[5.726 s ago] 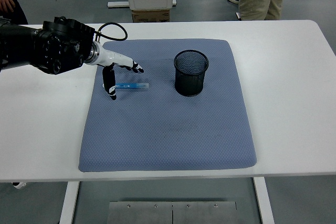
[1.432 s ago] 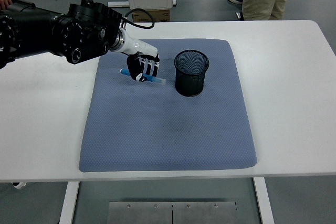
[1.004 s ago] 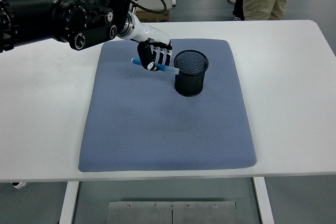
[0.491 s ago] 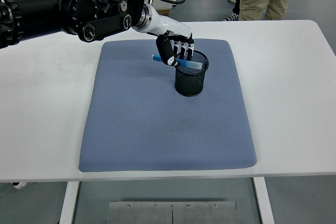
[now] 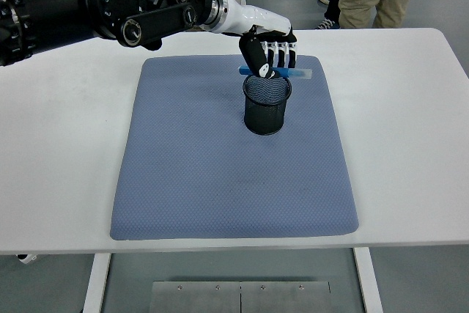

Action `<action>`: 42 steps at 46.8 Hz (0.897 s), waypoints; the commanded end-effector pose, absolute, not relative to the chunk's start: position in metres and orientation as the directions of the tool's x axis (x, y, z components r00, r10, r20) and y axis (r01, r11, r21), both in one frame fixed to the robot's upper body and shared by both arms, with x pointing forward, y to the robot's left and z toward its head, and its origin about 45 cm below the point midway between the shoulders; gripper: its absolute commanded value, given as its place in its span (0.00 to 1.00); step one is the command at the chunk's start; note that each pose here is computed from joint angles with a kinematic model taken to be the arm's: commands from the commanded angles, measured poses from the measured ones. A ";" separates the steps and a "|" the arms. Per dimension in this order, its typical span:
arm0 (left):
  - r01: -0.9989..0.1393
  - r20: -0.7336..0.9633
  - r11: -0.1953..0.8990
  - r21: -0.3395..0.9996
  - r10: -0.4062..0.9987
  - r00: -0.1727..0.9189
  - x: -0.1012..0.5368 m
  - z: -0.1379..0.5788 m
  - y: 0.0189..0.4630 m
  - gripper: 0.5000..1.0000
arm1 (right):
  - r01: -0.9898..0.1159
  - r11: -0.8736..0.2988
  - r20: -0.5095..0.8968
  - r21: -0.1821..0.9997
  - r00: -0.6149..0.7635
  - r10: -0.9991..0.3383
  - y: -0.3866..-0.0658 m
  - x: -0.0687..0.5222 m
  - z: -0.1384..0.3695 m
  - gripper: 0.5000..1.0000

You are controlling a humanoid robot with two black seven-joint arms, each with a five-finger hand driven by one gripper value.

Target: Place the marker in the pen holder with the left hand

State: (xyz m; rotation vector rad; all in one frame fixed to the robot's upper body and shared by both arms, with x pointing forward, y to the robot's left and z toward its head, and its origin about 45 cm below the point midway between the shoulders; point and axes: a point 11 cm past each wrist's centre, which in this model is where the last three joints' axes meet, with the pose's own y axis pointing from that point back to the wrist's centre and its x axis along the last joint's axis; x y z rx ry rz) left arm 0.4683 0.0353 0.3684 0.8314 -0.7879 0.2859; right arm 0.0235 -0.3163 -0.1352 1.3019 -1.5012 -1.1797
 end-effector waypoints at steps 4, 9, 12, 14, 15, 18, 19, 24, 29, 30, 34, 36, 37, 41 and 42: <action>-0.520 0.702 0.668 0.532 -0.006 0.712 0.470 0.366 0.037 0.00 | -0.235 0.032 -0.002 0.971 -0.143 -0.990 -0.316 0.023 -0.135 1.00; -0.518 0.681 0.670 0.531 0.025 0.732 0.471 0.356 0.040 0.00 | -0.237 0.032 -0.002 0.971 -0.143 -0.990 -0.316 0.024 -0.135 1.00; -0.521 0.674 0.672 0.526 0.045 0.737 0.472 0.353 0.041 0.00 | -0.237 0.032 -0.002 0.971 -0.143 -0.990 -0.316 0.024 -0.135 1.00; -0.525 0.669 0.676 0.518 0.062 0.740 0.473 0.351 0.042 0.00 | -0.235 0.032 -0.002 0.971 -0.143 -0.990 -0.316 0.023 -0.135 1.00; -0.529 0.667 0.675 0.514 0.072 0.741 0.473 0.350 0.042 0.00 | -0.236 0.031 -0.003 0.971 -0.143 -0.990 -0.316 0.023 -0.135 1.00; -0.540 0.666 0.677 0.500 0.099 0.740 0.475 0.349 0.043 0.00 | -0.235 0.032 -0.002 0.971 -0.143 -0.990 -0.316 0.023 -0.135 1.00; -0.542 0.663 0.679 0.495 0.109 0.741 0.475 0.349 0.043 0.00 | -0.235 0.032 -0.002 0.971 -0.143 -0.990 -0.316 0.023 -0.135 1.00; -0.551 0.650 0.681 0.481 0.145 0.746 0.476 0.346 0.044 0.00 | -0.237 0.032 -0.002 0.971 -0.143 -0.990 -0.316 0.024 -0.135 1.00; -0.554 0.640 0.682 0.478 0.161 0.751 0.476 0.341 0.045 0.00 | -0.235 0.032 -0.002 0.971 -0.143 -0.990 -0.316 0.023 -0.135 1.00; -0.556 0.640 0.680 0.478 0.164 0.751 0.476 0.339 0.046 0.00 | -0.235 0.032 -0.002 0.971 -0.143 -0.990 -0.316 0.023 -0.135 1.00; -0.564 0.640 0.676 0.474 0.176 0.748 0.476 0.334 0.047 0.00 | -0.235 0.032 -0.002 0.971 -0.143 -0.990 -0.316 0.023 -0.135 1.00; -0.566 0.640 0.675 0.473 0.178 0.748 0.476 0.333 0.048 0.00 | -0.235 0.032 -0.002 0.971 -0.143 -0.990 -0.316 0.023 -0.135 1.00; -0.567 0.640 0.676 0.471 0.181 0.747 0.477 0.334 0.048 0.00 | -0.235 0.032 -0.002 0.971 -0.143 -0.990 -0.316 0.023 -0.135 1.00; -0.569 0.628 0.680 0.463 0.202 0.752 0.477 0.334 0.047 0.00 | -0.235 0.032 -0.002 0.971 -0.143 -0.990 -0.316 0.023 -0.135 1.00; -0.572 0.626 0.680 0.459 0.210 0.751 0.477 0.335 0.047 0.00 | -0.236 0.031 -0.003 0.971 -0.143 -0.990 -0.316 0.023 -0.135 1.00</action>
